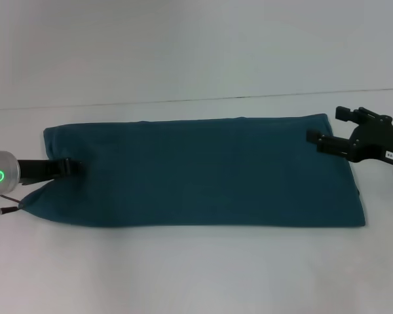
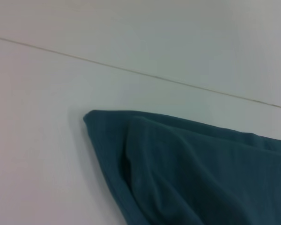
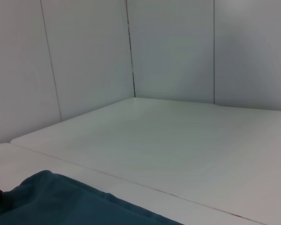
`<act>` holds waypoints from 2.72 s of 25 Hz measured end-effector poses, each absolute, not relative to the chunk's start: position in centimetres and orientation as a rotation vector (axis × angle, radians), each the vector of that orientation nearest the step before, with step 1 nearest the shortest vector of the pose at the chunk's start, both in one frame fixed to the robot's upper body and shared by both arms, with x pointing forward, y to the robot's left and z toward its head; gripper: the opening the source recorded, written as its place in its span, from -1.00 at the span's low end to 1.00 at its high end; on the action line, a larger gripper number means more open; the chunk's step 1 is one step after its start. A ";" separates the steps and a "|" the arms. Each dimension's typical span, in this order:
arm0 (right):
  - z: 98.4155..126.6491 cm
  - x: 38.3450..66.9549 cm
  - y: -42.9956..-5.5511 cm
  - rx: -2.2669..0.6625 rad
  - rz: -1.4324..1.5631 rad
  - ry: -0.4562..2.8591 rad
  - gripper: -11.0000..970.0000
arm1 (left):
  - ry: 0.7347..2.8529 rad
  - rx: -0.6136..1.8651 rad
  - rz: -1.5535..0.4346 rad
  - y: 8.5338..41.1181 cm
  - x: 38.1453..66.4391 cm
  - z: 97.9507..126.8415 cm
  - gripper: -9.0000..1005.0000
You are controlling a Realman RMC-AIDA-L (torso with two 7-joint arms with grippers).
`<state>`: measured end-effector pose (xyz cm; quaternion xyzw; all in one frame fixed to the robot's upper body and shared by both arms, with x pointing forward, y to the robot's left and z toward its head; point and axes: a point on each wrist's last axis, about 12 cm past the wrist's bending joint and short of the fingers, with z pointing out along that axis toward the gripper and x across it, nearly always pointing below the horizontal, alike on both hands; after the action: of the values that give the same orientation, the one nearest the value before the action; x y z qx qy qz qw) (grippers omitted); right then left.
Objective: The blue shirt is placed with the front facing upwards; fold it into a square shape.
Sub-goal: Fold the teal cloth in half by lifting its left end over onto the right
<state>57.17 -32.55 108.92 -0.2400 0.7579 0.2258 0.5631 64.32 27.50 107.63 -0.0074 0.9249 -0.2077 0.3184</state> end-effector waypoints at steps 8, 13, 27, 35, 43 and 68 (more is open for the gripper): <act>108.9 57.1 -32.7 -0.552 0.530 1.784 0.94 | 2.427 -0.008 -0.535 27.5 64.3 107.6 -0.63; 108.9 57.0 -32.7 -0.551 0.530 1.784 0.94 | 2.428 0.003 -0.535 27.4 64.3 107.5 -0.74; 108.9 57.1 -32.8 -0.546 0.533 1.783 0.94 | 2.366 0.021 -0.525 27.7 63.4 107.8 -0.85; 108.9 57.0 -32.7 -0.547 0.535 1.782 0.94 | 2.364 -0.019 -0.503 29.4 62.4 107.6 -0.85; 108.9 57.1 -32.6 -0.547 0.540 1.782 0.94 | 2.356 -0.032 -0.479 30.8 61.8 107.8 -0.85; 108.8 56.3 -35.3 -0.450 0.445 1.796 0.94 | 2.191 -0.005 -0.729 28.4 62.4 111.8 -0.85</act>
<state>56.32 -35.28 108.75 -0.1925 0.7683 0.1904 0.5800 62.37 28.45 111.81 -0.0019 0.8677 -0.2890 0.4044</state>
